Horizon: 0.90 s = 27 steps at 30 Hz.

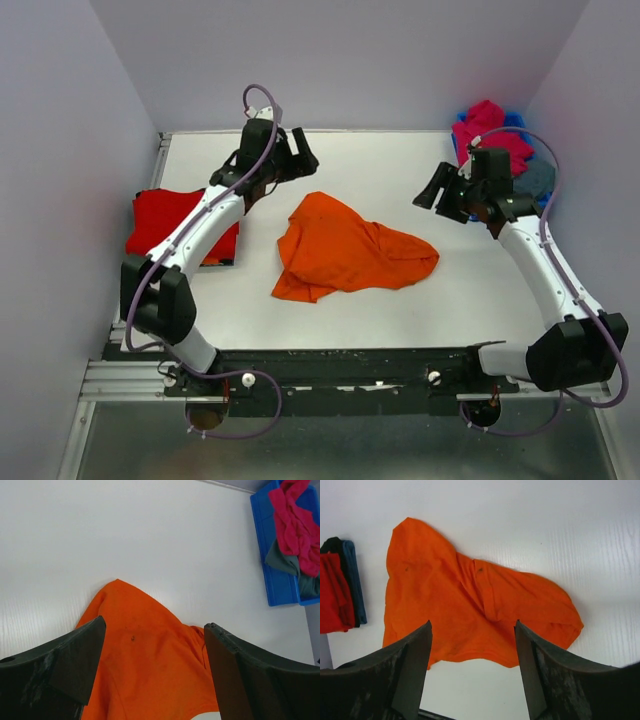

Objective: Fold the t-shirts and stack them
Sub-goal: Flatten out the tshirt

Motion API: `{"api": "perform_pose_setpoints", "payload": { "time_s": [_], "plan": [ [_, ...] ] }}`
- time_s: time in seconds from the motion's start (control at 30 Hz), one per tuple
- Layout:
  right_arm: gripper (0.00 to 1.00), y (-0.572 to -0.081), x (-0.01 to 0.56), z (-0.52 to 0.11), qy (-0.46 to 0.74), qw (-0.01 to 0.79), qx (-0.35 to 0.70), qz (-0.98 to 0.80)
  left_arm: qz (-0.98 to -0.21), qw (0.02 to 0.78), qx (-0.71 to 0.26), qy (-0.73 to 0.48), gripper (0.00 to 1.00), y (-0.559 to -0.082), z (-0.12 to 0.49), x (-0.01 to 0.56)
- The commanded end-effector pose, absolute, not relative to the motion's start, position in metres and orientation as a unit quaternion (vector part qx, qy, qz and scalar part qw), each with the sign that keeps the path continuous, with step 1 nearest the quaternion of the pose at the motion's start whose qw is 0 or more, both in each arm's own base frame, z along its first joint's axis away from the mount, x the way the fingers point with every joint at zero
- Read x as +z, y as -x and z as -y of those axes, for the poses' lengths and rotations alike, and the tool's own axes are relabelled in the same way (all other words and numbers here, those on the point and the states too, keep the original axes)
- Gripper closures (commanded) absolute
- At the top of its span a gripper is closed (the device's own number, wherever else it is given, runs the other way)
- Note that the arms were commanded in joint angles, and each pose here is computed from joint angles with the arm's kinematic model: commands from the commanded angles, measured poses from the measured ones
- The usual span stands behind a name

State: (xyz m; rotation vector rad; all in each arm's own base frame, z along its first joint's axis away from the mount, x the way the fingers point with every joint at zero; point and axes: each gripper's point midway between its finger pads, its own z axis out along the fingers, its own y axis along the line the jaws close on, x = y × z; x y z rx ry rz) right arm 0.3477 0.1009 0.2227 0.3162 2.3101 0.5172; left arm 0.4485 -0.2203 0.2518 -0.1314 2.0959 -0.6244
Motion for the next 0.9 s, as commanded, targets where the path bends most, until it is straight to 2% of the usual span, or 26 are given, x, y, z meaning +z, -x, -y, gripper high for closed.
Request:
{"api": "perform_pose_setpoints", "payload": {
  "time_s": [0.0,0.23,0.3,0.43,0.6,0.8,0.87],
  "plan": [
    [0.29,-0.344,0.212,-0.123,-0.082,0.376,0.25,-0.889,-0.81,0.501,-0.296,0.074,0.09,-0.417,0.213,0.288],
    [0.43,-0.302,0.15,-0.19,0.028,0.322,0.257,-0.911,-0.822,0.488,-0.255,0.145,0.15,-0.366,0.173,0.218],
    [0.44,-0.285,0.139,-0.215,0.061,0.312,0.258,-0.912,-0.826,0.482,-0.245,0.16,0.17,-0.35,0.162,0.199],
    [0.44,-0.257,0.125,-0.262,0.121,0.308,0.242,-0.912,-0.816,0.49,-0.249,0.18,0.18,-0.328,0.149,0.187],
    [0.43,-0.241,0.119,-0.317,0.179,0.312,0.231,-0.904,-0.82,0.487,-0.205,0.22,0.18,-0.314,0.123,0.176],
    [0.45,-0.229,0.115,-0.377,0.239,0.323,0.217,-0.89,-0.783,0.518,-0.184,0.291,0.16,-0.301,0.093,0.189],
    [0.46,-0.226,0.117,-0.393,0.249,0.325,0.228,-0.883,-0.769,0.523,-0.175,0.324,0.11,-0.295,0.08,0.193]
  ]
}}
